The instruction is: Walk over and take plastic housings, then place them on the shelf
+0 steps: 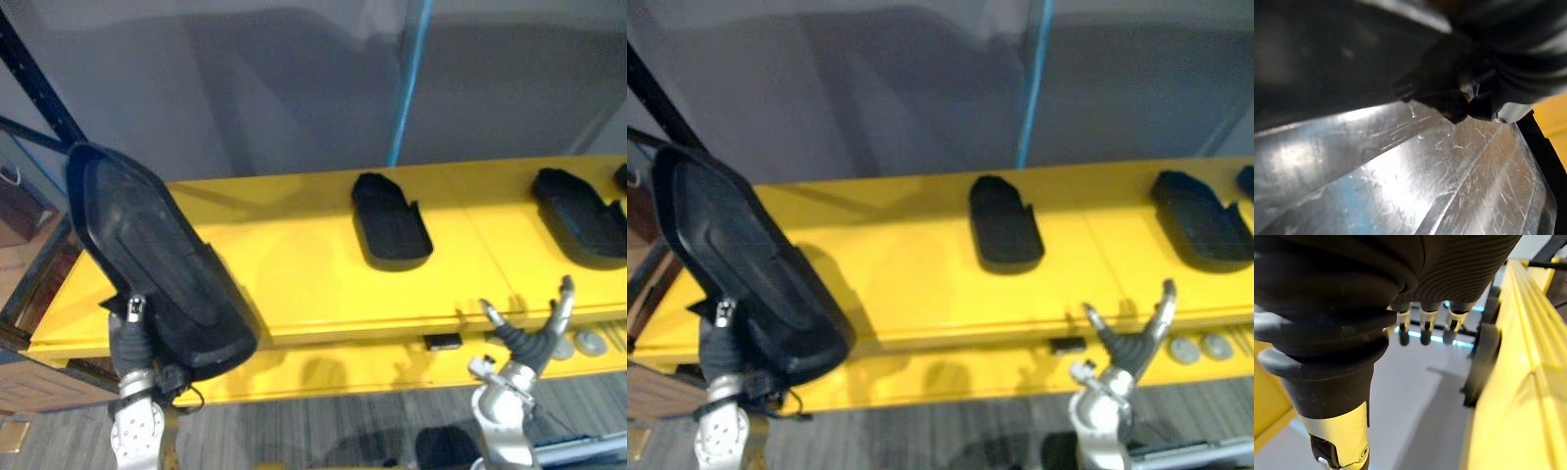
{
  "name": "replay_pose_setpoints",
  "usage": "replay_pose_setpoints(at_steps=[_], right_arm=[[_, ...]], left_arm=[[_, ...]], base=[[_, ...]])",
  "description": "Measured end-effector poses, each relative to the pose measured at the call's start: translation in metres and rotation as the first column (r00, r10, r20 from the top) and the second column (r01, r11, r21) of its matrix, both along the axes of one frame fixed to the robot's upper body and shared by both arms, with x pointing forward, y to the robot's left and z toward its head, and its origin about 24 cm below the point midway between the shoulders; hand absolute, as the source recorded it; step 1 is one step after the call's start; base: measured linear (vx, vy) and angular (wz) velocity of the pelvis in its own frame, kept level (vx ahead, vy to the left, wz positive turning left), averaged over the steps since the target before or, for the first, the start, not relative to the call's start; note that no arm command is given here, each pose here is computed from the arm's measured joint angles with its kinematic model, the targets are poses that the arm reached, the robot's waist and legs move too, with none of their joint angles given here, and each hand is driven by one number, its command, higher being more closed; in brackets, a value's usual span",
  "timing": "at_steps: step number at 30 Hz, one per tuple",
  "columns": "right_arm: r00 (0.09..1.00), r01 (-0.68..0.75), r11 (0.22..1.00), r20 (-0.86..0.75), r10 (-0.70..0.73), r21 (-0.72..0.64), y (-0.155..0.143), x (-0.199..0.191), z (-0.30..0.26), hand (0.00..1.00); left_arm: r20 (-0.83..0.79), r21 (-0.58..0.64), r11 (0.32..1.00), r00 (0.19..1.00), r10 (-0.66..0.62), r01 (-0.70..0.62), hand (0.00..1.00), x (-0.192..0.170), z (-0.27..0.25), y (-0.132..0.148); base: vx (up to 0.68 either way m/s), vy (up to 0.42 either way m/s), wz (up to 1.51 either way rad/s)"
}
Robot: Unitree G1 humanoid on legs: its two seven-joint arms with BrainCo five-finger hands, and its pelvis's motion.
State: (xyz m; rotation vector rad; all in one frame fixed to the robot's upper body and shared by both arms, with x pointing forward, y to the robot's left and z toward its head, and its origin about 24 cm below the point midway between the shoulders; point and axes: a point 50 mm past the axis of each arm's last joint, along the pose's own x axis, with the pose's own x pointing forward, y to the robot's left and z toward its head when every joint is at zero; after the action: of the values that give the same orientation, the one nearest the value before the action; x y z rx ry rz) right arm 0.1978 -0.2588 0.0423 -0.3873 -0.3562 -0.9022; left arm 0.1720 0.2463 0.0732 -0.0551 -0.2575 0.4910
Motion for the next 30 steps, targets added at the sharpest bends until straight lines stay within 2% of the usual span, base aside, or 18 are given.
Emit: replay_pose_setpoints(at_steps=[4,7,12,18,21,24,26,30], right_arm=[[0.982,0.113,0.990,0.159,-0.098,-0.087,-0.015,-0.012,0.035,0.00],[0.964,0.178,0.978,0.220,-0.151,-0.111,-0.026,-0.020,0.048,0.00],[0.943,0.242,0.963,0.261,-0.205,-0.117,-0.036,-0.029,0.056,0.00],[0.937,0.259,0.965,0.254,-0.239,-0.049,-0.040,-0.038,0.051,0.00],[0.961,0.192,0.980,0.213,-0.177,-0.052,-0.035,-0.035,0.048,0.00],[0.983,0.155,0.988,0.105,-0.153,-0.008,-0.036,-0.038,0.033,0.00],[0.986,0.161,0.986,0.031,-0.163,0.049,-0.041,-0.042,0.018,0.00],[0.976,0.149,0.956,-0.191,-0.102,0.254,-0.046,-0.053,-0.028,0.00]], left_arm=[[0.064,0.011,1.000,0.998,0.001,-0.001,1.00,0.004,0.010,0.000],[0.083,0.017,1.000,0.997,0.000,-0.002,1.00,0.007,0.014,0.000],[0.085,0.079,0.996,0.996,0.032,-0.039,1.00,0.008,0.020,0.007],[-0.017,0.181,0.983,0.999,0.042,-0.038,1.00,0.004,0.020,0.025],[-0.085,0.252,0.967,0.996,-0.011,0.033,1.00,0.007,0.022,0.033],[-0.174,0.286,0.952,0.983,-0.055,0.104,1.00,0.018,0.019,0.042],[-0.219,0.287,0.949,0.974,-0.064,0.127,1.00,0.026,0.017,0.048],[-0.309,0.306,0.936,0.948,-0.076,0.174,1.00,0.051,0.022,0.061]], base=[[0.07,-0.019,0.10],[0.02,0.002,0.23],[-0.02,0.017,0.15],[-0.07,0.022,0.02],[-0.05,-0.001,-0.22],[-0.02,0.001,-0.20],[-0.01,0.002,-0.19],[0.02,0.006,-0.12]])
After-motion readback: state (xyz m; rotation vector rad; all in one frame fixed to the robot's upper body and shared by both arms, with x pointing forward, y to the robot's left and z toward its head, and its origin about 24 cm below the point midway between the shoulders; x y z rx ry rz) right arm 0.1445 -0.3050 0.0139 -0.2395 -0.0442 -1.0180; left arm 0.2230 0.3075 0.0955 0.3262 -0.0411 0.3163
